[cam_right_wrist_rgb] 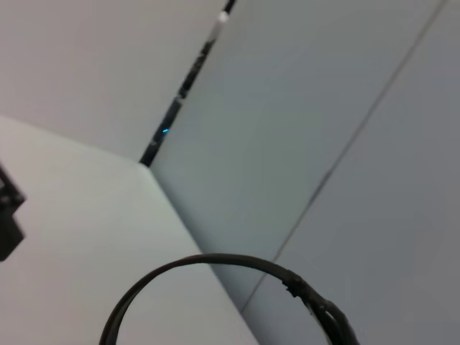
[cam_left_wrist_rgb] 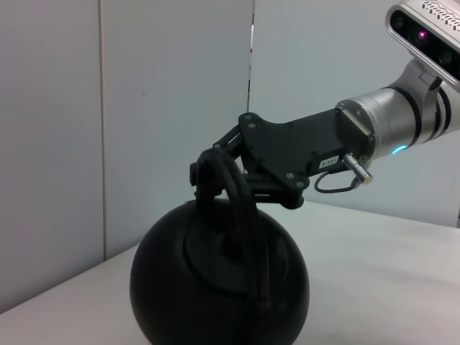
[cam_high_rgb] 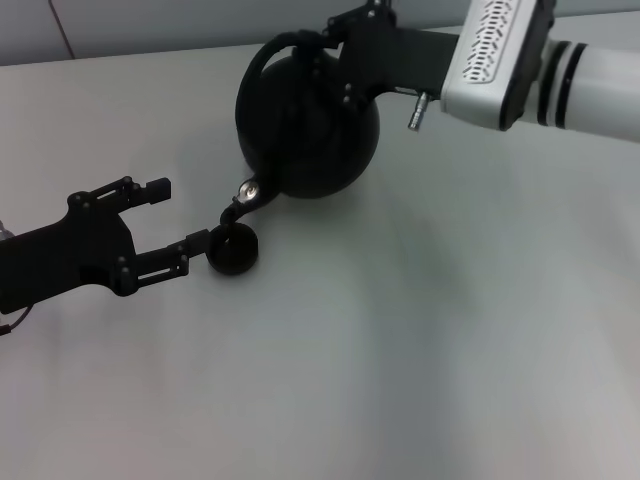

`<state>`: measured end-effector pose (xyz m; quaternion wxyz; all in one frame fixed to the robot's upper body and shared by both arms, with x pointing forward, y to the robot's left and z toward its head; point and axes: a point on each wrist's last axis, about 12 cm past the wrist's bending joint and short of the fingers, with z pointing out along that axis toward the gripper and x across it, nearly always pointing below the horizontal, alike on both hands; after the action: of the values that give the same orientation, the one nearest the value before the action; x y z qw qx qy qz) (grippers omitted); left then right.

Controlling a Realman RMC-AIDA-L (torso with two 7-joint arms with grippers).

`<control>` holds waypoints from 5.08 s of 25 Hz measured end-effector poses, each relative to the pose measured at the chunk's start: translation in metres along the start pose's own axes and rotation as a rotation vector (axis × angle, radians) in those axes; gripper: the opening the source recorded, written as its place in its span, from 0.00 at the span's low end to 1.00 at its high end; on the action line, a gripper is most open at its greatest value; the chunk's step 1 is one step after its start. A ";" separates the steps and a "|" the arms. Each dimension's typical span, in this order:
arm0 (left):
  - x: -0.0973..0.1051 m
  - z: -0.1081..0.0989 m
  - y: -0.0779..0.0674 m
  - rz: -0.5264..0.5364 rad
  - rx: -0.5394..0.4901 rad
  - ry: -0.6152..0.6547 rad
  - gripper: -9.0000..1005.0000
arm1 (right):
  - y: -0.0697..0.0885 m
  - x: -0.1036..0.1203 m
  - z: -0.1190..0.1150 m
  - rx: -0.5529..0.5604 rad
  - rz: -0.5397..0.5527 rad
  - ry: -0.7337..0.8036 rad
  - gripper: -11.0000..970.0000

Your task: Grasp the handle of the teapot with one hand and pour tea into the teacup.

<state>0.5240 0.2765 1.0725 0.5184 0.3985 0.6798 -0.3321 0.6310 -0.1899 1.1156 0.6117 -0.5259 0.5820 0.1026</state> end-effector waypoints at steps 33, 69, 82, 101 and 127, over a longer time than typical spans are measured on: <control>-0.002 0.000 0.002 -0.003 -0.007 0.000 0.80 | 0.024 0.060 -0.068 0.358 0.549 -0.064 0.10; -0.004 0.002 0.000 -0.006 0.016 -0.004 0.80 | 0.043 0.086 -0.072 0.373 0.644 0.087 0.10; -0.004 0.002 0.001 -0.006 0.016 -0.004 0.79 | 0.042 0.080 -0.069 0.341 0.604 0.065 0.19; -0.003 0.000 0.000 -0.012 0.009 -0.006 0.79 | 0.045 0.073 -0.090 0.366 0.544 -0.047 0.75; -0.011 -0.025 -0.020 -0.040 0.137 -0.140 0.79 | 0.067 0.027 -0.107 -0.209 0.513 -0.148 0.74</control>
<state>0.4967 0.2863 1.0899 0.5294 0.3953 0.6254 -0.4151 0.5252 -0.2565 1.0829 0.5492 -0.4127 0.6360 0.3514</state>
